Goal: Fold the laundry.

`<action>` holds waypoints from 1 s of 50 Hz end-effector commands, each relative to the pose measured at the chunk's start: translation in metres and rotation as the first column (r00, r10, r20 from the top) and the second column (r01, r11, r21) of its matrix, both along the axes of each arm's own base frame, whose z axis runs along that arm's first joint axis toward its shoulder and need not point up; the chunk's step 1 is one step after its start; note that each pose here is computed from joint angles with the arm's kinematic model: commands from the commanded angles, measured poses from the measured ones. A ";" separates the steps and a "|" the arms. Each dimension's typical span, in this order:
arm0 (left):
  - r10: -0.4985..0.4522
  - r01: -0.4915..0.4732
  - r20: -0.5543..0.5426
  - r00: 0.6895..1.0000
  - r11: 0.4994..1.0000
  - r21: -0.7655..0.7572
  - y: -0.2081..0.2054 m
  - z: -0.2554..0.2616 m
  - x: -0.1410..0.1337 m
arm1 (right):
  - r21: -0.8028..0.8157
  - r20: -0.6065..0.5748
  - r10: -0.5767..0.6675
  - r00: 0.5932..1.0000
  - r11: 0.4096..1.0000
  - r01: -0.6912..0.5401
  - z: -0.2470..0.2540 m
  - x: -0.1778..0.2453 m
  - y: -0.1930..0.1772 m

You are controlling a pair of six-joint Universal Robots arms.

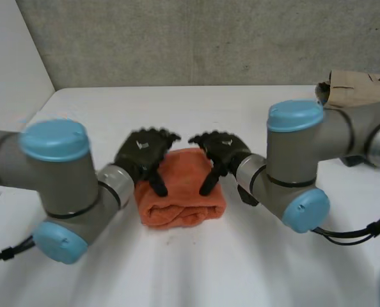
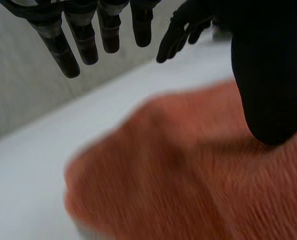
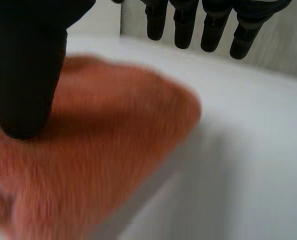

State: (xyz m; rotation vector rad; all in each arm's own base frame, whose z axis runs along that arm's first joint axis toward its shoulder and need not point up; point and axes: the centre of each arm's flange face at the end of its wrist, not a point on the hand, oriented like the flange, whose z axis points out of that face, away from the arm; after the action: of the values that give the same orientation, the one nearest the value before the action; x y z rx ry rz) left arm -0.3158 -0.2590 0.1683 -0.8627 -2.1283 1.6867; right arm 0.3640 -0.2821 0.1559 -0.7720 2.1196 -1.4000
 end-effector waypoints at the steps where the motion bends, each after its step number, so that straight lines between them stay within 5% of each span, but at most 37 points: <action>1: 0.094 -0.106 0.135 0.986 0.991 0.079 -0.013 -0.037 0.015 | 0.097 -0.140 0.012 0.990 0.995 0.002 -0.036 -0.002 -0.008; 7: 0.090 -0.107 0.164 0.982 0.990 0.096 -0.016 -0.024 0.028 | -0.042 -0.276 0.008 0.961 0.999 -0.020 -0.013 -0.010 -0.007; 12: 0.036 -0.040 0.086 0.996 0.998 0.049 -0.018 0.023 0.036 | -0.256 -0.295 -0.044 0.954 0.966 -0.035 0.024 -0.006 0.010; 21: -0.098 0.086 -0.099 0.990 0.989 -0.121 -0.021 0.099 0.041 | -0.596 -0.323 -0.035 0.946 0.784 -0.174 0.036 0.008 0.081; 25: -0.256 0.238 -0.168 0.952 0.964 -0.119 -0.010 0.119 0.032 | -0.573 -0.329 0.025 0.944 0.789 -0.220 0.015 0.008 0.111; 30: -0.462 0.468 -0.215 0.861 0.884 -0.025 0.018 0.122 0.024 | -0.499 -0.338 0.076 0.938 0.831 -0.248 -0.018 0.006 0.130; 34: -0.520 0.534 -0.217 0.826 0.845 0.009 0.031 0.120 0.021 | -0.462 -0.319 0.090 0.944 0.854 -0.238 -0.036 0.008 0.131; 50: -0.539 0.544 -0.165 0.826 0.839 -0.019 0.043 0.110 0.012 | -0.535 -0.285 0.048 0.957 0.821 -0.200 -0.064 0.025 0.087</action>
State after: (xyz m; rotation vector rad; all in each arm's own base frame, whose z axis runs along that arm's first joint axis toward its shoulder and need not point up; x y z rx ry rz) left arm -0.3038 -0.2132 0.2792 -1.1485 -1.5777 1.3375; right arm 0.3851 -0.1802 0.0973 -1.3560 1.7861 -1.9473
